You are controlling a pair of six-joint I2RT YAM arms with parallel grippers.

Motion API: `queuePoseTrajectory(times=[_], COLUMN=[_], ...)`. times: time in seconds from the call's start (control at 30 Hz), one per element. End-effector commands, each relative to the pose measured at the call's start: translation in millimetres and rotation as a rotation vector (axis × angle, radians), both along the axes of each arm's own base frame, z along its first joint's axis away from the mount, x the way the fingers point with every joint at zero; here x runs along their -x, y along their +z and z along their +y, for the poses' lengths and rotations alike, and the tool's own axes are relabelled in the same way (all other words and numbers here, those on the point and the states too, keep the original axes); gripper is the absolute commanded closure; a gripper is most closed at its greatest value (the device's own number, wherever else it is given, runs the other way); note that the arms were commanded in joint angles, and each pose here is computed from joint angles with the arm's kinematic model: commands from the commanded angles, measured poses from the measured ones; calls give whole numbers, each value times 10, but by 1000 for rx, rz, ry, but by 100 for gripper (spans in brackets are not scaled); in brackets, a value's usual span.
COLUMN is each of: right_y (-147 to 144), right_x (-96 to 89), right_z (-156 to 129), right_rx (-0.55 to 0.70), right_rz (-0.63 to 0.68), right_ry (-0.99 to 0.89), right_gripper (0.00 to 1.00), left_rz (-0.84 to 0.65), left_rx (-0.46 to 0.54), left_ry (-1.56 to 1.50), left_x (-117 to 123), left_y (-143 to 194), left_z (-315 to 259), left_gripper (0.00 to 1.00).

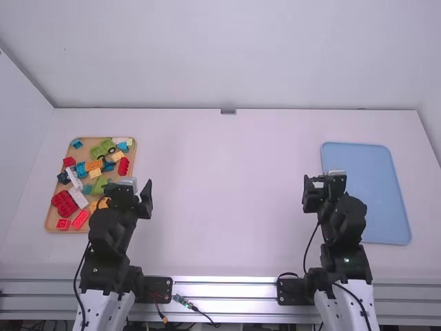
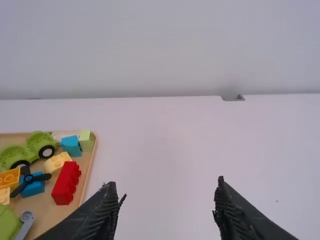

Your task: Assemble lego blocks to make yellow taxi

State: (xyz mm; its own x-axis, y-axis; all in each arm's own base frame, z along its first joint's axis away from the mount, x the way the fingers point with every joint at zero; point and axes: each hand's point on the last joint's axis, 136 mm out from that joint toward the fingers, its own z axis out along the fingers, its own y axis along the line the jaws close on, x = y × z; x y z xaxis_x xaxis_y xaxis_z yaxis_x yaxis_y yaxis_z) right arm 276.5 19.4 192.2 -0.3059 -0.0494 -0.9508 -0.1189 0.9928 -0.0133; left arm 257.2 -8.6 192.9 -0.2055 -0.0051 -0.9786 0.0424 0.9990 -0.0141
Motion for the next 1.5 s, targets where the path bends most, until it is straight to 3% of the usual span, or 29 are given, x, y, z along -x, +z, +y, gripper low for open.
queuePoseTrajectory(times=[0.0,0.37,0.5,0.7,0.93,1.17,1.47], right_y=[179,231,268,323,313,262,276], right_x=[-83,-421,-535,-680,-791,-826,-835], right_z=[61,206,323,535,608,536,526], right_rx=[-8,-24,-24,-24,-18,-16,-17], right_rz=[-6,88,106,113,134,162,156], right_ry=[28,81,121,185,201,177,175], right_gripper=[44,24,17,9,3,1,1], left_rz=[-13,28,55,128,224,372,471], left_rx=[18,86,186,251,340,397,357], left_ry=[-24,-32,104,151,257,454,608], left_x=[-21,-131,-207,-380,-585,-618,-675], left_y=[163,345,357,251,78,-58,-138], left_z=[-56,-107,73,99,176,369,546], left_gripper=[44,24,17,9,3,1,1])
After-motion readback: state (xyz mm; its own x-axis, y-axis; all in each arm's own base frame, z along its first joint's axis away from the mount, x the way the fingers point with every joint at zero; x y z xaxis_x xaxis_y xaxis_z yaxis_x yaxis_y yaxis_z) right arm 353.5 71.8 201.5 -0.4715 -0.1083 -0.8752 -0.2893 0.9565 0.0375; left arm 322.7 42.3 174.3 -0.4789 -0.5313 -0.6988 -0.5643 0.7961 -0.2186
